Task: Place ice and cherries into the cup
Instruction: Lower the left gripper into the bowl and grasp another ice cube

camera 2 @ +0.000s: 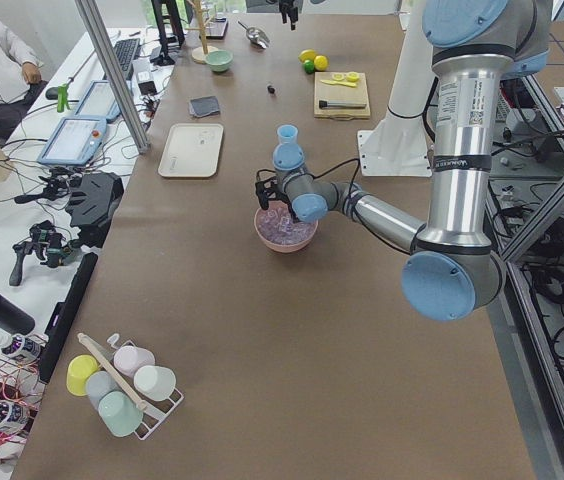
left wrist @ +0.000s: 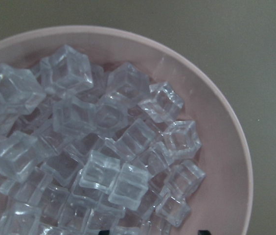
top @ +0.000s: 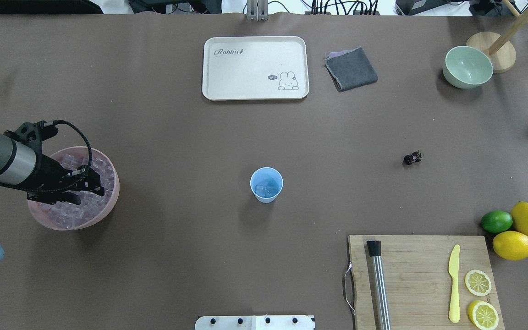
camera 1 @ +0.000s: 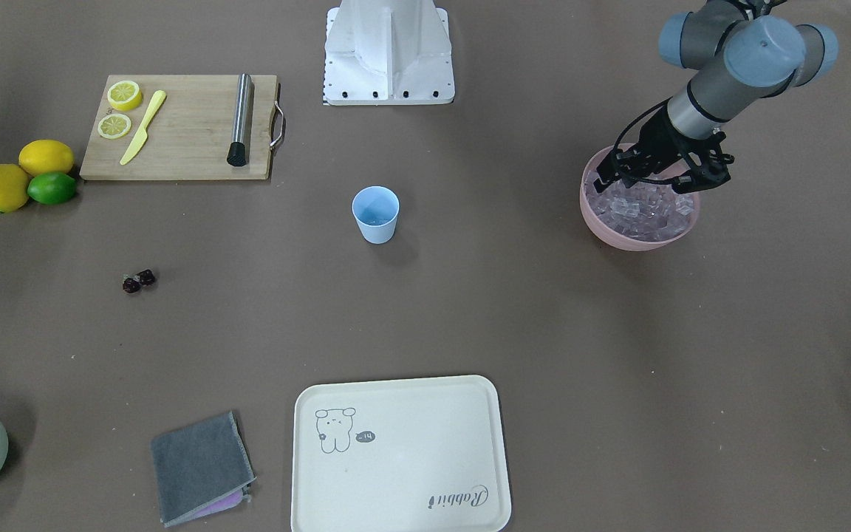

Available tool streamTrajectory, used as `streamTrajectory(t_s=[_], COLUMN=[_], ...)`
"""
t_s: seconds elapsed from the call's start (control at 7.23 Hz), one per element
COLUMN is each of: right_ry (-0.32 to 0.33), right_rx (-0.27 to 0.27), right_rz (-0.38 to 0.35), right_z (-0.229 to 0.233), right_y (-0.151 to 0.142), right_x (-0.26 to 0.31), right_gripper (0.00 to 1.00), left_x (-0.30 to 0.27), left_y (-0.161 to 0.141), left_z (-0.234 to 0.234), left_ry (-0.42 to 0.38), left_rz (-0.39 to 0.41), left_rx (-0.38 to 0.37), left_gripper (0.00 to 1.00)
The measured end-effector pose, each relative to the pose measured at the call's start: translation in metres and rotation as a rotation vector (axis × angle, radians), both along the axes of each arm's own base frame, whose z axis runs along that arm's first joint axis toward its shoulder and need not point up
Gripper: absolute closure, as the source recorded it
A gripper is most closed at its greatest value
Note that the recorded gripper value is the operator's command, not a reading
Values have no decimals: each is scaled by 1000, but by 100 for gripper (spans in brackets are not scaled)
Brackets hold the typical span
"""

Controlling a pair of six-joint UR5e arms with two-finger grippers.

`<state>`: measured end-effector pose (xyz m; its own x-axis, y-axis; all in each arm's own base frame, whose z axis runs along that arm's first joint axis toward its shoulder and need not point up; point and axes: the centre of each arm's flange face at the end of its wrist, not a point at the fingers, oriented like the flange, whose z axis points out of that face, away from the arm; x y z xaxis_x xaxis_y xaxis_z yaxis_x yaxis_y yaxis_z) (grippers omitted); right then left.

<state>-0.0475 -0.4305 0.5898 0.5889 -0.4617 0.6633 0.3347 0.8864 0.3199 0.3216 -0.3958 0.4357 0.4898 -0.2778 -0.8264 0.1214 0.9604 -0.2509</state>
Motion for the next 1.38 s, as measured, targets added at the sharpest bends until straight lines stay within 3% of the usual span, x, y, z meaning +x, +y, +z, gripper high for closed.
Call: streamTrajectory(t_s=[0.69,0.83,0.97,1.11,1.25,1.38], right_ry=[-34,-42,-44,-46,-47,-48], right_rx=[-4,-9,-11,-12,-12,-11], right_rz=[-2,-2,-2,-2,-2,-2], right_z=[-7,-7,-6,-6,-7,-7], right_y=[6,8,8,8,9,9], right_x=[1,1,1,1,1,2], right_gripper=[0,0,0,0,0,0], left_x=[9,11,11,12,12,12], left_y=[3,4,5,5,5,5], left_z=[8,10,11,13,13,14], left_ry=[2,0,-2,-5,-7,-7], left_rz=[-9,-6,-5,-6,-9,-14], left_rx=[-31,-33,-34,-37,-45,-55], left_gripper=[37,43,58,82,100,100])
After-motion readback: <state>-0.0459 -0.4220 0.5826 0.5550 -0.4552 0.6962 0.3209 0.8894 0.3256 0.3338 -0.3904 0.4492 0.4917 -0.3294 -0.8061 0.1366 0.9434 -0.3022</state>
